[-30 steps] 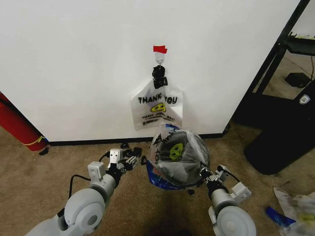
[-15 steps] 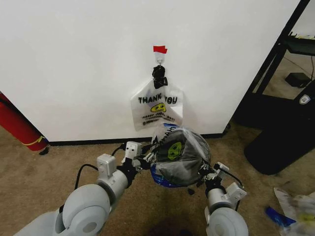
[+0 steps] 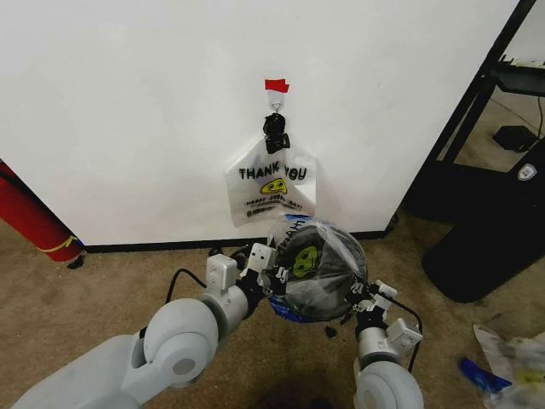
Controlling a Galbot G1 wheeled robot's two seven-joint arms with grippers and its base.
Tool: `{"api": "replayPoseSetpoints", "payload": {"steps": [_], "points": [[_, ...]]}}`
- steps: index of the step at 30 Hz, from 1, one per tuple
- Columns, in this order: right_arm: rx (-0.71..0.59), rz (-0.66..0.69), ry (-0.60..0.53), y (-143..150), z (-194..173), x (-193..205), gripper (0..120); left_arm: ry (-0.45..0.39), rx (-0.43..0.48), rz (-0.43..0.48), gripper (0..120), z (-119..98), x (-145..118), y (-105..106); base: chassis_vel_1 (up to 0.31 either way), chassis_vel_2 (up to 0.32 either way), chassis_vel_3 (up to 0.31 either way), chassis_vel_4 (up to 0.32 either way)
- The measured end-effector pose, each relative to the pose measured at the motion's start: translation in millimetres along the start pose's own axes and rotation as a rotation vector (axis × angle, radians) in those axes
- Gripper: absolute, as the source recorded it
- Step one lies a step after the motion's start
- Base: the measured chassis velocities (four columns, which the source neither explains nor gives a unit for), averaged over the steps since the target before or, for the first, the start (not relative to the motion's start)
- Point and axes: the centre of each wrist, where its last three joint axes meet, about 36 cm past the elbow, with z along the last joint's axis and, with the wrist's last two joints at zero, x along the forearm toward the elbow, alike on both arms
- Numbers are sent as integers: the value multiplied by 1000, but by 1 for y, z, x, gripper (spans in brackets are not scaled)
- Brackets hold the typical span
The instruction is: Pick up the garbage bag from the wall and place it over the trash bin.
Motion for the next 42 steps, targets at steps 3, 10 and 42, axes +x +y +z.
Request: {"api": "replayPoseSetpoints", "payload": {"steps": [3, 10, 42], "points": [[13, 7, -19, 0, 1, 0, 0, 29, -16, 6, 0, 0, -8, -5, 0, 0, 0, 0], [71, 16, -72, 2, 7, 5, 0, 94, -19, -7, 0, -6, -51, -11, 0, 0, 0, 0], [134, -14, -113, 1, 18, 11, 0, 167, -38, -129, 0, 21, -162, -32, 0, 0, 0, 0]]}}
